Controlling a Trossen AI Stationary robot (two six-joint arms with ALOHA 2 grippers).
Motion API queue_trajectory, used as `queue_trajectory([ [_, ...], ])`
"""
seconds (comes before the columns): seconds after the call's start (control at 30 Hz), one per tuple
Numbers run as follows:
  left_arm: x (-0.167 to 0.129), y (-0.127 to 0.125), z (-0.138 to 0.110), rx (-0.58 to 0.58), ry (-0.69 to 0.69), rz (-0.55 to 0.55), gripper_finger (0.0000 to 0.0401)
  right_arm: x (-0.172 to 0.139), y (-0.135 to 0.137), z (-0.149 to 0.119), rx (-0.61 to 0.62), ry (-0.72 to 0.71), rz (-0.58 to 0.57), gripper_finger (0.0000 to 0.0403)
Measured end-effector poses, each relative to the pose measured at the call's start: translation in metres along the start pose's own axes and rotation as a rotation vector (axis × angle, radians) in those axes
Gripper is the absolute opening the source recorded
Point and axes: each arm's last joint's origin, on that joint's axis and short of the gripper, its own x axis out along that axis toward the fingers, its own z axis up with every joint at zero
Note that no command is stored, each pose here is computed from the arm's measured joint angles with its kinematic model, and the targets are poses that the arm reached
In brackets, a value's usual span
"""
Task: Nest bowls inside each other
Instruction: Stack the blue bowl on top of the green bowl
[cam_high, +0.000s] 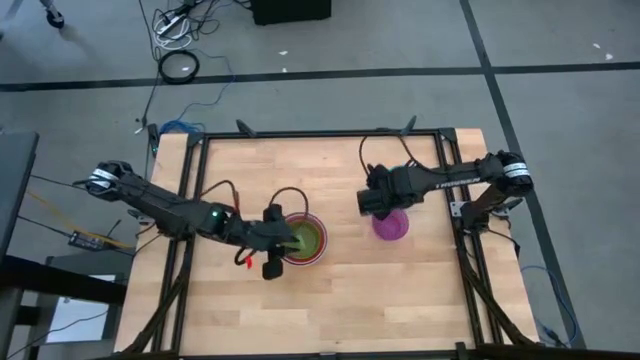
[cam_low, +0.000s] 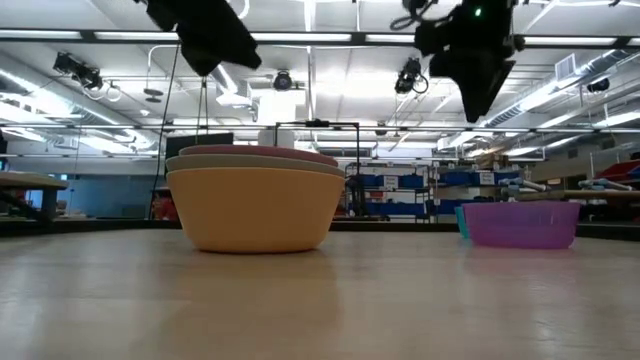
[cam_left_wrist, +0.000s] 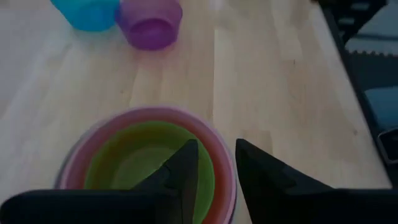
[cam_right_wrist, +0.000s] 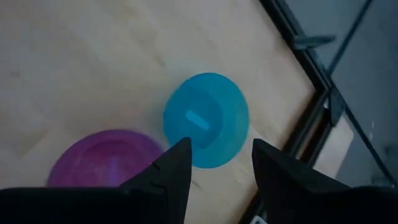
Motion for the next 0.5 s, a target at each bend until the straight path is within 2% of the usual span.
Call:
queue_trajectory([
  [0.17, -0.024, 0.009, 0.012, -0.036, -0.094, -0.005, 0.0117, 0.034, -0.017, 0.014, 0.062, 0.127, -0.016, 0.0156],
  [0.27, -0.040, 0.013, 0.017, -0.029, -0.152, 0.014, 0.0117, 0.062, -0.019, 0.020, 0.082, 0.199, 0.078, 0.0160],
  [0.33, -0.049, 0.015, 0.021, -0.024, -0.192, 0.028, 0.0117, 0.080, -0.017, 0.023, 0.085, 0.196, 0.146, 0.0165],
  [0.5, -0.064, 0.019, 0.024, -0.027, -0.240, 0.036, 0.0117, 0.107, -0.015, 0.023, 0.112, 0.182, 0.206, 0.0171],
])
